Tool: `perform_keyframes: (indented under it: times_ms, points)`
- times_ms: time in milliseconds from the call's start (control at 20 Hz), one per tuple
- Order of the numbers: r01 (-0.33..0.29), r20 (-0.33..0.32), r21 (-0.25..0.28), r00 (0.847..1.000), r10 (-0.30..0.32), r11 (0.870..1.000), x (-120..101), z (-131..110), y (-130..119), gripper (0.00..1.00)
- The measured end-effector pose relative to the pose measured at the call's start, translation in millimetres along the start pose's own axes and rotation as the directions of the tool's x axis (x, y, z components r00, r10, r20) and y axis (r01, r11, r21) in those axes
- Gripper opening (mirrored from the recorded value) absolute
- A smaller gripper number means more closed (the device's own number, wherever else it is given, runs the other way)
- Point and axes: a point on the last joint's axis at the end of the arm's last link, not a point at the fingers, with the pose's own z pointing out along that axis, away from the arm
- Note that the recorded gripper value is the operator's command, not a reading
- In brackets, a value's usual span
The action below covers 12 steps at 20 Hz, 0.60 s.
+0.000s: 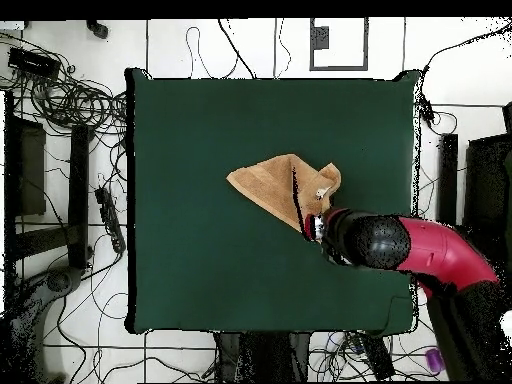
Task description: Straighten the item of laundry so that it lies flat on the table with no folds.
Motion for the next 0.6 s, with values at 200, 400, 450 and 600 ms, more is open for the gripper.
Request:
perform_keyframes:
  times_ms: [200,400,450,600]
  points:
    - [0.001,-0.010,-0.015,1.000,-0.001,1.000,1.9,7.9,2.6,1.00]
    - [0.001,-0.017,-0.024,1.000,-0.001,1.000,3.5,12.8,3.9,1.00]
    - [0.001,-0.018,-0.025,1.000,-0.002,1.000,3.8,13.4,4.1,1.00]
    - [0.002,-0.019,-0.025,1.000,-0.002,1.000,4.0,13.8,4.1,1.00]
